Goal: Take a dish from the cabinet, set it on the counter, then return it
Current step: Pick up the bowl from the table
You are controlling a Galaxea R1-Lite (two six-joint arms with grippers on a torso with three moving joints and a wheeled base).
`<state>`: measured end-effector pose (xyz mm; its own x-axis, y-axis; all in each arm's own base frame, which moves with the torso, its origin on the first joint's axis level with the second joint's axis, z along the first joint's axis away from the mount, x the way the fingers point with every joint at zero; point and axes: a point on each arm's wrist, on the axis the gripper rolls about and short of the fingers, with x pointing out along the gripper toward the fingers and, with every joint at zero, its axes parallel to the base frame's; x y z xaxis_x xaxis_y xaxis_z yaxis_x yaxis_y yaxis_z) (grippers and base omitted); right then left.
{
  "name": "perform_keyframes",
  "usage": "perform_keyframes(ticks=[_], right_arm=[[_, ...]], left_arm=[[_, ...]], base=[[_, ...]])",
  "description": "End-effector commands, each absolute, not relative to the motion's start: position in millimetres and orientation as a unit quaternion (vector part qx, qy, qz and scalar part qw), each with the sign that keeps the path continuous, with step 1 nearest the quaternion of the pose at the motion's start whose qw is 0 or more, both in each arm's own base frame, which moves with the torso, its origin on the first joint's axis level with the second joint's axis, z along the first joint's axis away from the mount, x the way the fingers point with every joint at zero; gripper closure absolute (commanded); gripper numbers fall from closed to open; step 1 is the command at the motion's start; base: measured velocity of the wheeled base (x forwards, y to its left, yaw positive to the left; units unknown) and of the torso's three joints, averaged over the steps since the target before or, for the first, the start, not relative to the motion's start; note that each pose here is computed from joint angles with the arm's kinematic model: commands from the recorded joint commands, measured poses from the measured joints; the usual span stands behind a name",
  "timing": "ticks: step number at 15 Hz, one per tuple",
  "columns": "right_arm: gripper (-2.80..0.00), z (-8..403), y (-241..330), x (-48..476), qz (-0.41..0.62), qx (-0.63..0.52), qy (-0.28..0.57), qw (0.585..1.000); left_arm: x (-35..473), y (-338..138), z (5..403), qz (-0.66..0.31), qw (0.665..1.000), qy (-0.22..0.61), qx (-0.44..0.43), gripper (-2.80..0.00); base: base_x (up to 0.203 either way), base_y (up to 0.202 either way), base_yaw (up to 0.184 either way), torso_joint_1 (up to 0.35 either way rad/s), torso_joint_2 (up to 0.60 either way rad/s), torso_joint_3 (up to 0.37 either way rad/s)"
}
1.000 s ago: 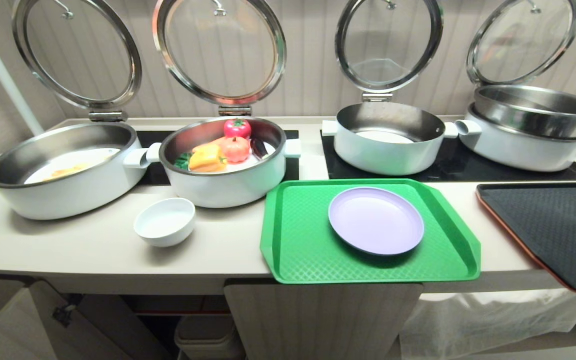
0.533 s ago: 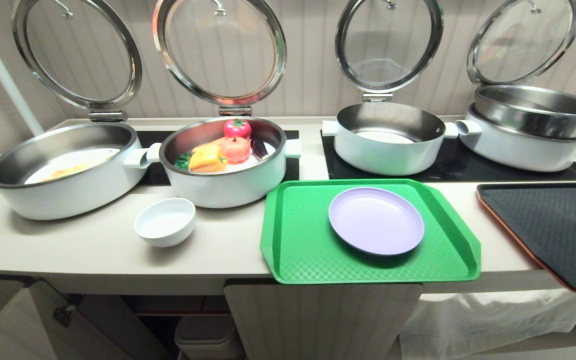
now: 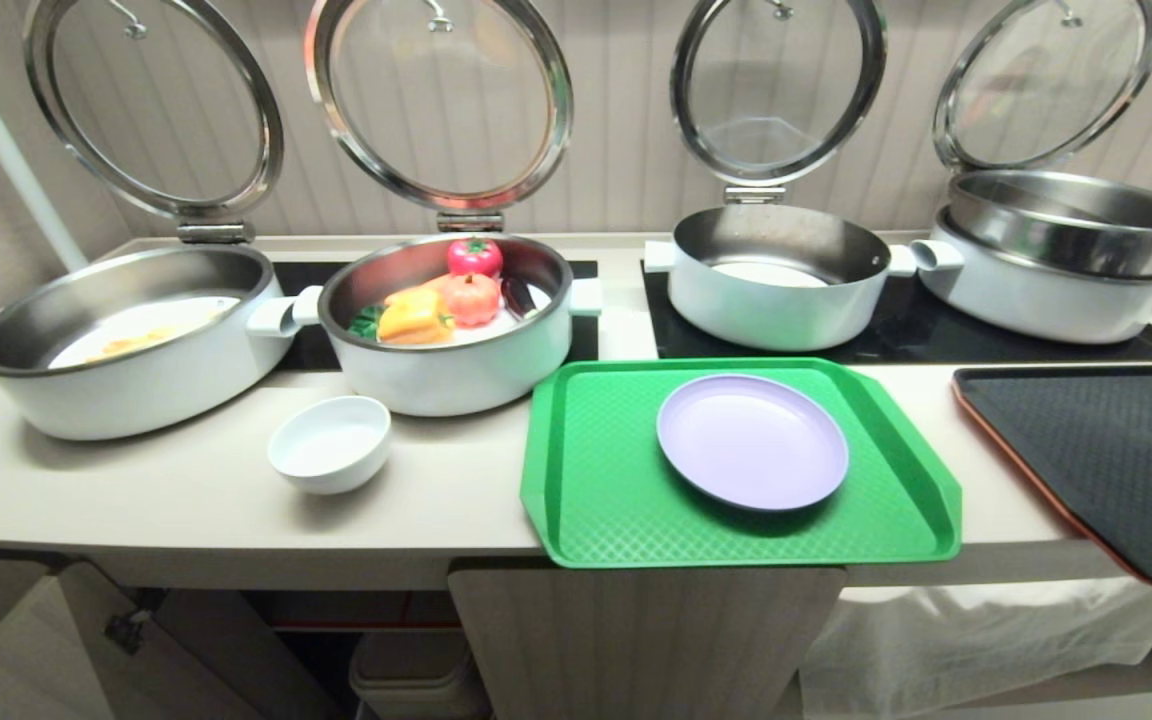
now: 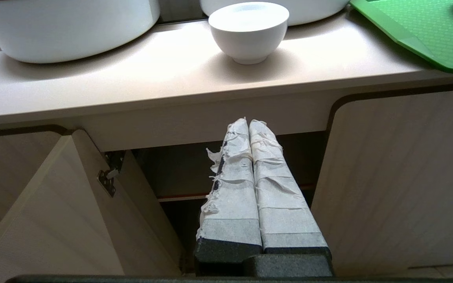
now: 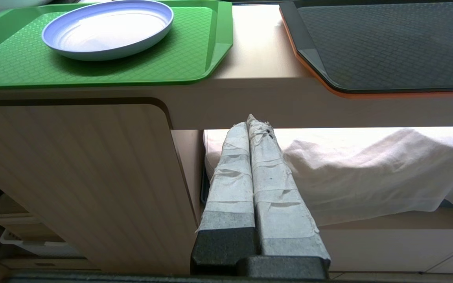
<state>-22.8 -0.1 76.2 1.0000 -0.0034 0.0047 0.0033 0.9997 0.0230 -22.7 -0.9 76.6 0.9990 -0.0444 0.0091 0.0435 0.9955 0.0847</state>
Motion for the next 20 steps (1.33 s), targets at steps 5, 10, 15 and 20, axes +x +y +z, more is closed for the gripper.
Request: perform_keyframes(ticks=[5,10,15,20], right_arm=[[0.00,76,0,-23,-0.002,0.012,-0.002,1.000],[0.00,76,0,-23,-0.002,0.012,-0.002,1.000],[0.00,76,0,-23,-0.002,0.012,-0.002,1.000],[0.00,76,0,-23,-0.002,0.012,-0.002,1.000]], left_arm=[[-23,-1,76,-0.019,0.999,-0.004,0.026,0.00],[-24,-1,81,-0.026,0.998,-0.019,0.046,0.00],[-42,-3,120,-0.072,0.994,-0.060,0.058,0.00],[-61,-3,145,-0.080,0.996,-0.007,0.050,0.00]], base=[[0.000,0.000,0.000,0.000,0.00,0.000],[0.000,0.000,0.000,0.000,0.00,0.000],[0.000,0.000,0.000,0.000,0.00,0.000],[0.000,0.000,0.000,0.000,0.00,0.000]])
